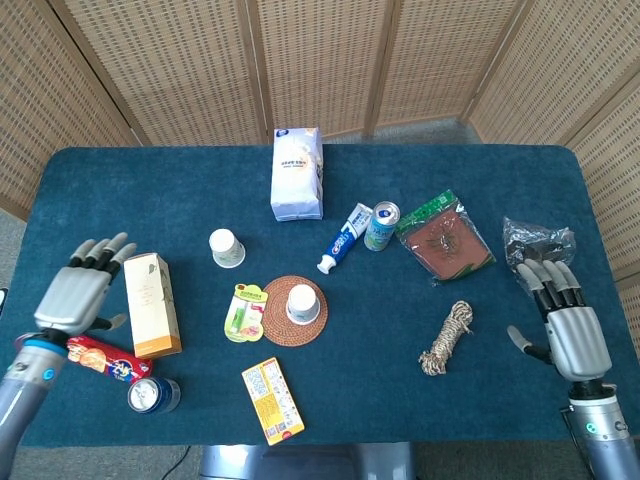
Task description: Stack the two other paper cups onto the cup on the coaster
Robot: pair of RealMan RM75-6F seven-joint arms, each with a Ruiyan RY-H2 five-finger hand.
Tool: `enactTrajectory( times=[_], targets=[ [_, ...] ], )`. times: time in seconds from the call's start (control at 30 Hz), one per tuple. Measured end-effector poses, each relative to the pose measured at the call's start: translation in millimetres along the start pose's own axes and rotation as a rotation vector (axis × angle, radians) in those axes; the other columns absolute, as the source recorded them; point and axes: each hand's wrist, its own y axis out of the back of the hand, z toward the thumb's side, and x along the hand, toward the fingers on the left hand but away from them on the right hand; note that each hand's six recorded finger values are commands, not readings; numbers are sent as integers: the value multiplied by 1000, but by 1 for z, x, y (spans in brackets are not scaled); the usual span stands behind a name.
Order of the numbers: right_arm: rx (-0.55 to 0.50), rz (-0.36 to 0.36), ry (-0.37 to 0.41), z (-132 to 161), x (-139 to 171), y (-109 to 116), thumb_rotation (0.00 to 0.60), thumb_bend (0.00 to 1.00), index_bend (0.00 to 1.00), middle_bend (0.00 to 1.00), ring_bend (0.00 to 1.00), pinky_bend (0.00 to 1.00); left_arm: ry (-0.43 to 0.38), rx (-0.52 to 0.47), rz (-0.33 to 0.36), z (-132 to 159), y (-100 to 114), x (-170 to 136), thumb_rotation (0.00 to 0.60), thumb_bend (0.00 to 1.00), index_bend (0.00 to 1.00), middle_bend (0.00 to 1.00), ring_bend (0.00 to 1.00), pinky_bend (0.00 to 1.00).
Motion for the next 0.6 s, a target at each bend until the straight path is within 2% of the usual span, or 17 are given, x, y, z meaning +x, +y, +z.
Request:
enactTrajectory(
  times=[0.2,0.4,0.6],
  targets=[
    [-33,-10,-25,-6,-1,6,600,281,31,0,0,96,-17,22,-31,30,-11,30,600,224,0,0,0,0],
    [-51,-7,-33,-8,0,7,600,280,31,0,0,96,13,-1,-63,56,-22,66,600,223,0,0,0,0],
    [-65,0,-32,-8,0,7,600,281,31,0,0,96,54,27,-64,79,-20,100,600,223,0,0,0,0]
  ],
)
